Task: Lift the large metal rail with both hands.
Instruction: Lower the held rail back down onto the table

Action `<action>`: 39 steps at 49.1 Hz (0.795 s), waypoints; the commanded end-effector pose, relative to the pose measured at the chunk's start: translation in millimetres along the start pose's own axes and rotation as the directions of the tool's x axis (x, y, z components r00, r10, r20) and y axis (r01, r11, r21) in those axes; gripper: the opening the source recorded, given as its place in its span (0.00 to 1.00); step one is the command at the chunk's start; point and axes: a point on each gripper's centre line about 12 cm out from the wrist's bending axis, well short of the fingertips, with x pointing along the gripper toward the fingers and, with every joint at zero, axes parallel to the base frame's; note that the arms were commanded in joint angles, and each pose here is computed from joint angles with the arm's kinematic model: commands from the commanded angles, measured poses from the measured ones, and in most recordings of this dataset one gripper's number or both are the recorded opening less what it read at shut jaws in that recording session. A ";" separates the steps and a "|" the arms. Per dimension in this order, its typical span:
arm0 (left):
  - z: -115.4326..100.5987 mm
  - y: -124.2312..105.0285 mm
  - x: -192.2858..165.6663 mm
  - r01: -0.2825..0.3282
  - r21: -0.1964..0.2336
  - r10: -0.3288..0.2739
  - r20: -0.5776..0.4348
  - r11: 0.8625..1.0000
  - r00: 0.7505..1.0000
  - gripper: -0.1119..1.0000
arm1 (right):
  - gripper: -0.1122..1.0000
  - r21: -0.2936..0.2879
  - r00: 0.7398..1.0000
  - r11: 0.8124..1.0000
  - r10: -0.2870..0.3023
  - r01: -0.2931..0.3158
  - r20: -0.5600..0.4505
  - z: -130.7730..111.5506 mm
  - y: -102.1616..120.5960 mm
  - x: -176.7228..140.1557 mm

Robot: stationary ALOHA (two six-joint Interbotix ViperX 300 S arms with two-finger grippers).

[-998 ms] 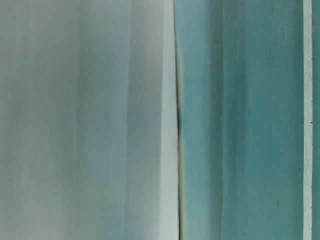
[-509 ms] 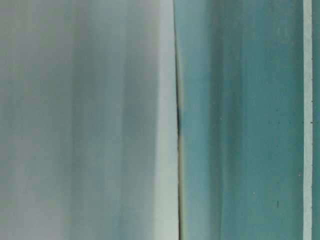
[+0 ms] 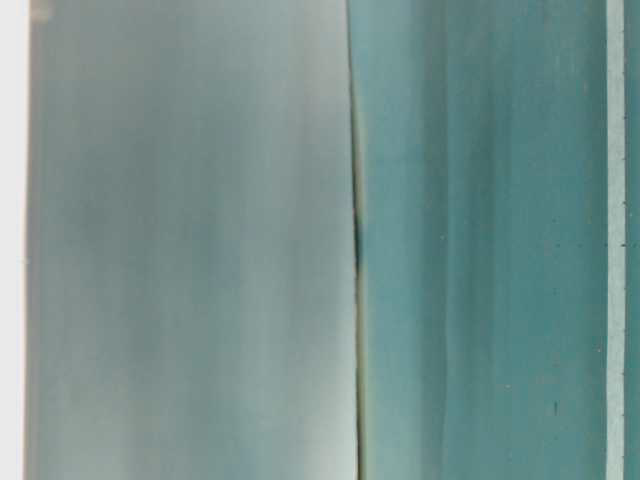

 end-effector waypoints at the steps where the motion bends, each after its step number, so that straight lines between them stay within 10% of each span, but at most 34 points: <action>1: -1.8 0.5 7.6 0.002 -0.016 -0.002 0.044 1.000 0.999 0.42 | 0.44 0.018 1.000 1.000 -0.001 0.001 0.011 -3.7 -4.5 13.5; 39: -73.1 3.0 159.6 -0.005 -0.009 0.005 -0.083 1.000 0.997 0.42 | 0.44 -0.082 0.997 0.997 -0.007 0.012 0.072 -5.6 -15.2 150.3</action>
